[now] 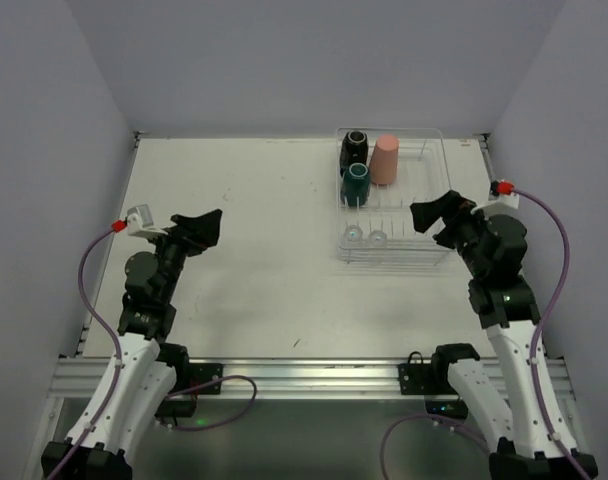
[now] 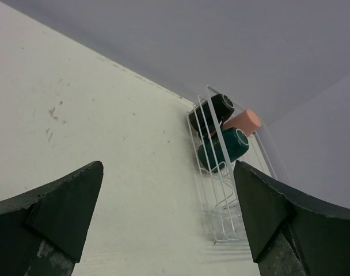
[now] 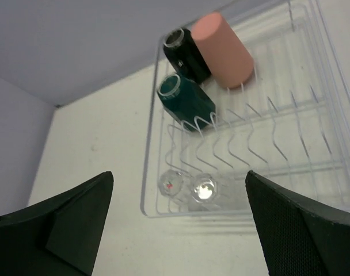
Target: Unload the cups from the dish rack
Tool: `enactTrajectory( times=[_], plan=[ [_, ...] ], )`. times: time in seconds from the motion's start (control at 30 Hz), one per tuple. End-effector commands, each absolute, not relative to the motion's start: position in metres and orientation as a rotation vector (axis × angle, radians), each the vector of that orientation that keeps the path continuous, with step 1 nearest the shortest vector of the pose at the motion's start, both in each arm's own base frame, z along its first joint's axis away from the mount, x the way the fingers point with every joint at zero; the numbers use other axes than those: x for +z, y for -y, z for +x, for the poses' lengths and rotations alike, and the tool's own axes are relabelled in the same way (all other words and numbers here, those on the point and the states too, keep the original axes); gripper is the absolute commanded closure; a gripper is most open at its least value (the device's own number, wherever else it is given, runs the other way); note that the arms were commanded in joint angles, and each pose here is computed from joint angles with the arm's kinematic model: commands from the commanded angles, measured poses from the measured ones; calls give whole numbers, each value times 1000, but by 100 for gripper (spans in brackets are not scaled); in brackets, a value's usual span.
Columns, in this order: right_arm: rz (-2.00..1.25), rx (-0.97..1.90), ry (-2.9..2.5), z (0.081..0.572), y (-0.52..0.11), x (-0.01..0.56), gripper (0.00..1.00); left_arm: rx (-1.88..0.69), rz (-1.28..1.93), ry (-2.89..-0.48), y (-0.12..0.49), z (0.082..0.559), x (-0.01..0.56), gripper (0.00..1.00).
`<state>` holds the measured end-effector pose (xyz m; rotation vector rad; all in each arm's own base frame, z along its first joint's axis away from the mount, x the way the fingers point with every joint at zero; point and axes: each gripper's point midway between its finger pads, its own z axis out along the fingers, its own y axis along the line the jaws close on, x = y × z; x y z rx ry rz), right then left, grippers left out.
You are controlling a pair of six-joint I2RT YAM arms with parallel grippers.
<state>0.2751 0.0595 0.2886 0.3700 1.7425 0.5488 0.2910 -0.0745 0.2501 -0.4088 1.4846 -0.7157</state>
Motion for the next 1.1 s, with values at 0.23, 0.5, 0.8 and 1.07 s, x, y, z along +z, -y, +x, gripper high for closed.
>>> enactTrajectory(
  times=[0.23, 0.5, 0.8, 1.07],
  plan=[
    [294, 196, -2271, 338, -83, 237, 1, -631, -361, -1707, 80, 312, 240, 0],
    [203, 85, -2494, 356, -106, 181, 8, -590, -330, -1845, 83, 318, 220, 0],
    [196, 132, -2557, 335, -114, 139, 13, -657, -309, -1791, 91, 318, 231, 3],
    [170, 148, -2589, 333, -128, 114, 15, -689, -309, -1788, 95, 317, 233, 4]
  ],
)
